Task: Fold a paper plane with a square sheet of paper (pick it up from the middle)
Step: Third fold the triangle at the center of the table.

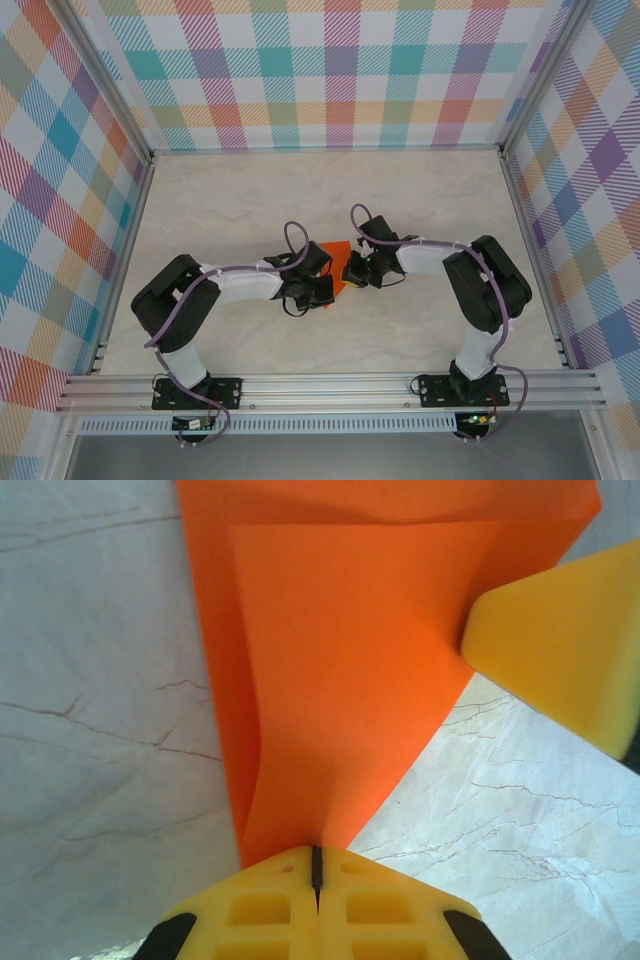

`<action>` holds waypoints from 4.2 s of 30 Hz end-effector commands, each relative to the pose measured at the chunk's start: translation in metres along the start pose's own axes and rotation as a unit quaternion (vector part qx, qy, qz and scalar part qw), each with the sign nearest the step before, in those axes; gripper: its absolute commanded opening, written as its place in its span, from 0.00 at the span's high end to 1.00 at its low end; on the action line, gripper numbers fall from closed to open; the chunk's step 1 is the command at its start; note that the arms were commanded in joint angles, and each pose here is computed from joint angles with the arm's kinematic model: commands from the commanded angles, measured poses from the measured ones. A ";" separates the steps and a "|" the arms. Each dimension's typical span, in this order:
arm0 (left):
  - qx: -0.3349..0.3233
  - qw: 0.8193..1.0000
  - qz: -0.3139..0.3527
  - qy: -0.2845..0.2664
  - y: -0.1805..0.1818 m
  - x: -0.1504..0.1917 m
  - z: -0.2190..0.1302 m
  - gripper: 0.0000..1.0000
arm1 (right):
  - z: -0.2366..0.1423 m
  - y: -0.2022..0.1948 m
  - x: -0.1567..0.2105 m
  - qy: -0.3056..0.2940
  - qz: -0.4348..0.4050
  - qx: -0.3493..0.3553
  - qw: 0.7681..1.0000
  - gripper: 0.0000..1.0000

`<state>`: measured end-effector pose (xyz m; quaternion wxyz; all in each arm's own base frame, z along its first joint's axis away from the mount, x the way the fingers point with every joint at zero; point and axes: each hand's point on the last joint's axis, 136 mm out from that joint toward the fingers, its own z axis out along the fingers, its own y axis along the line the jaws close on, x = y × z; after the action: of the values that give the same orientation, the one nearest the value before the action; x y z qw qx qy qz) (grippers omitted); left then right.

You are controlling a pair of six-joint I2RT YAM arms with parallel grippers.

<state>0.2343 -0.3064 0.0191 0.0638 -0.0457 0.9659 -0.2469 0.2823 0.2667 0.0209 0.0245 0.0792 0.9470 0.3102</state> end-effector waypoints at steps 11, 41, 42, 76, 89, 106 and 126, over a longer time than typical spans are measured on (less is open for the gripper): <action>-0.061 0.998 -0.011 0.027 0.036 0.018 0.009 1.00 | -0.008 0.034 0.011 0.046 -0.100 -0.078 0.991 0.96; -0.079 0.996 -0.023 0.039 0.044 0.024 0.006 1.00 | -0.043 0.017 -0.029 -0.033 -0.107 -0.079 0.991 0.96; -0.079 0.996 -0.023 0.038 0.044 0.024 0.006 1.00 | -0.041 0.017 -0.022 -0.026 -0.108 -0.087 0.990 0.96; 0.033 0.999 0.005 -0.032 -0.024 -0.019 -0.013 0.97 | 0.021 0.000 0.017 0.073 -0.112 -0.048 0.990 0.97; -0.035 0.999 -0.013 -0.005 0.010 -0.008 0.009 1.00 | 0.018 0.007 0.011 0.062 -0.130 -0.048 0.988 1.00; -0.078 0.996 -0.026 0.019 0.039 0.011 0.005 1.00 | -0.009 -0.023 -0.068 -0.064 -0.149 0.001 0.987 1.00; -0.034 0.999 -0.007 0.002 0.017 0.000 0.002 1.00 | -0.002 0.029 0.000 0.021 -0.119 -0.112 0.986 1.00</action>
<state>0.2461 -0.3110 0.0199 0.0778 -0.0509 0.9652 -0.2444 0.2904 0.2783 0.0437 0.0793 -0.0481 0.9149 0.3928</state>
